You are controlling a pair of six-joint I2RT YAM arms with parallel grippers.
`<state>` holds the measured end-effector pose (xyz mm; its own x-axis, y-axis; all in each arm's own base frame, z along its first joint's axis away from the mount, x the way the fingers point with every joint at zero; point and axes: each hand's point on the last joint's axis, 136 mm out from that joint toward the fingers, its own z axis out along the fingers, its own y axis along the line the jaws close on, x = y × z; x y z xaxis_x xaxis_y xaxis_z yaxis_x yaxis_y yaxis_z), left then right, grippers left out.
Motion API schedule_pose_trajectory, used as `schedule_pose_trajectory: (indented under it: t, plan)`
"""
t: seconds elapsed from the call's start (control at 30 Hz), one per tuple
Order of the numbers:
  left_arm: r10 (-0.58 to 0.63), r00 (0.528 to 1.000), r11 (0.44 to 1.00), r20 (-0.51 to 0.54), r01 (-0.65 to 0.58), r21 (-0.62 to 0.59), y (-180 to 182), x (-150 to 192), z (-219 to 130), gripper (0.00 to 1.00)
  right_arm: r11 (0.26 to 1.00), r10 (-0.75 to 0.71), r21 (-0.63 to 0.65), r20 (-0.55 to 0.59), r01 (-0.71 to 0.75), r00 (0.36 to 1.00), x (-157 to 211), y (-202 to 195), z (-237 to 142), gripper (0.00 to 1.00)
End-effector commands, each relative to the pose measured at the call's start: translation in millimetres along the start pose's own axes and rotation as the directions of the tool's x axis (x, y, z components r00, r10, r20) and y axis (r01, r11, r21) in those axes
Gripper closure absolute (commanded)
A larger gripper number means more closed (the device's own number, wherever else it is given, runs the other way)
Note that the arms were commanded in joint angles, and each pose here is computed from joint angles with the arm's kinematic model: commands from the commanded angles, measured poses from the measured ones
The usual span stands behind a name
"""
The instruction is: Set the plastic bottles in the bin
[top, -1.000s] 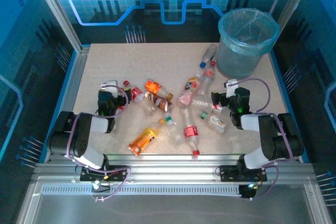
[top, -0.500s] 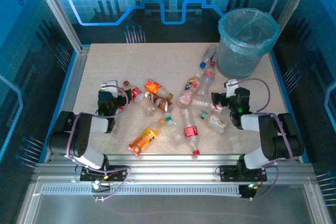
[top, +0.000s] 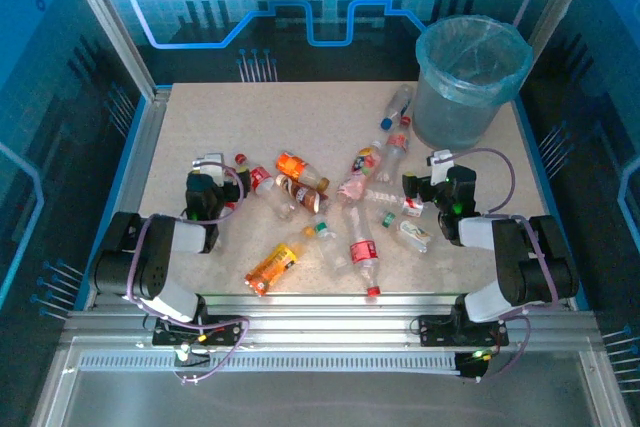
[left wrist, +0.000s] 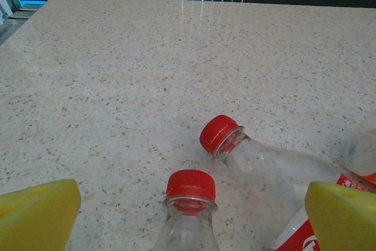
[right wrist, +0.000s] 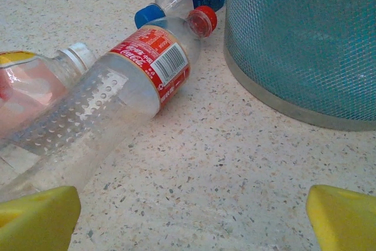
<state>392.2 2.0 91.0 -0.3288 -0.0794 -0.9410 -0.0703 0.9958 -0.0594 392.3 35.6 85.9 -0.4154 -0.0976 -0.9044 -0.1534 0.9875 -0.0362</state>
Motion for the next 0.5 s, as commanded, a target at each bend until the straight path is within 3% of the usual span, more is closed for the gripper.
schedule_pose_trajectory:
  t: [0.0,0.23,0.33,0.47]
  plan:
    - [-0.012,1.0,0.999,0.003,0.012,0.039,-3,-6,4,0.01,1.0,0.009,-0.007,0.027,-0.008,1.0,-11,-5,1,0.0]
    - [-0.027,0.998,1.0,0.048,0.027,-0.012,6,-26,-13,0.02,0.999,0.019,0.032,0.036,-0.021,0.999,-27,-11,-12,0.05]
    - [-0.038,0.996,0.999,0.076,0.041,-0.035,9,-50,-28,0.04,0.997,0.032,0.072,0.07,-0.037,0.997,-36,-17,-26,0.07]
    - [-0.107,0.984,0.994,0.142,0.11,-0.007,3,-96,-52,0.08,0.983,0.107,0.144,0.032,-0.111,0.994,-46,-30,-44,0.07]
